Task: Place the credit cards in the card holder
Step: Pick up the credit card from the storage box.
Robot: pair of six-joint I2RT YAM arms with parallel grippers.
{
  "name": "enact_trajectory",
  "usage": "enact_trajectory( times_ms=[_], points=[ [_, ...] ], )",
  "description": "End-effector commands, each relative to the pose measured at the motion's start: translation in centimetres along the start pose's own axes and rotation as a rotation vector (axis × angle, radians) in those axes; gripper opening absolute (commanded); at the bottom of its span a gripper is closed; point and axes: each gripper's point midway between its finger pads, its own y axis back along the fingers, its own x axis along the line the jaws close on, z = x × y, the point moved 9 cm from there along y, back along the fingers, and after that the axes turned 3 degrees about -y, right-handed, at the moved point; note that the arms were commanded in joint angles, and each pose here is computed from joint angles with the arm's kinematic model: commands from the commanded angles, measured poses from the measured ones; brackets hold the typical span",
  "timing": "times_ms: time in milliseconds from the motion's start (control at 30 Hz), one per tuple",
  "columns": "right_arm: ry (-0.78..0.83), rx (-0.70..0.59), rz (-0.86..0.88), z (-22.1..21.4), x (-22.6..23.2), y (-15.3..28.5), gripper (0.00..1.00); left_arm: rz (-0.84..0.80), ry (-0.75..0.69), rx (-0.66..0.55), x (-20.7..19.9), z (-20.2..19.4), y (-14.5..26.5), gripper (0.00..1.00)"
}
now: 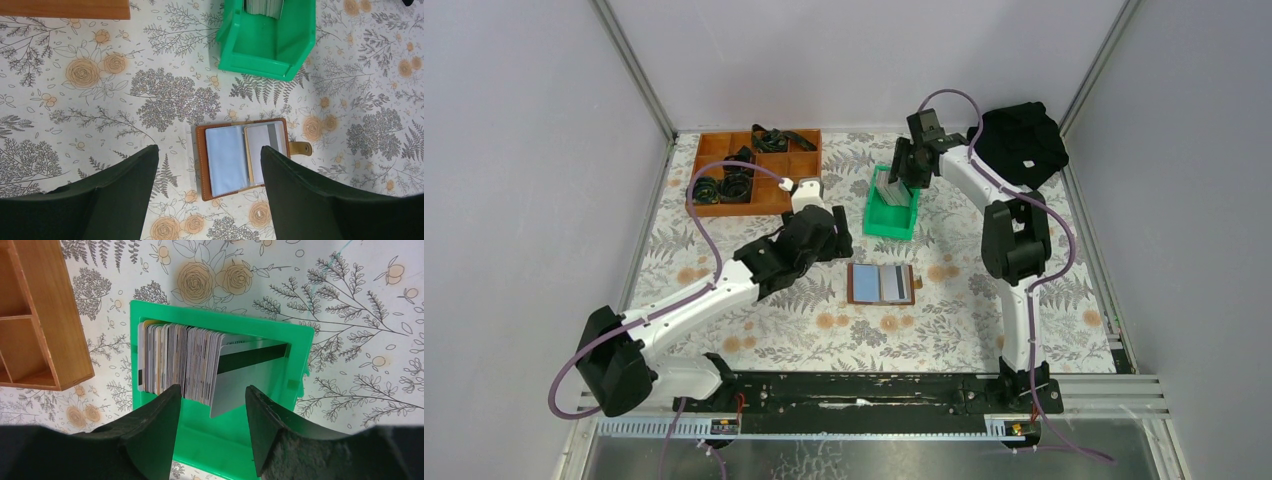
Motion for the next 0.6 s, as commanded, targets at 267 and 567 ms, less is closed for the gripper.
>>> enact_trajectory(
  times_ms=[267, 567],
  points=[
    [-0.055, 0.004, 0.098, 0.7, 0.4, -0.8, 0.51, -0.033, 0.006, -0.032, -0.1, 1.2, -1.1, 0.82],
    [-0.079, 0.023, 0.125, 0.1, 0.4, -0.8, 0.44, -0.038, 0.01, -0.031, 0.0, 1.2, -1.5, 0.82]
  ],
)
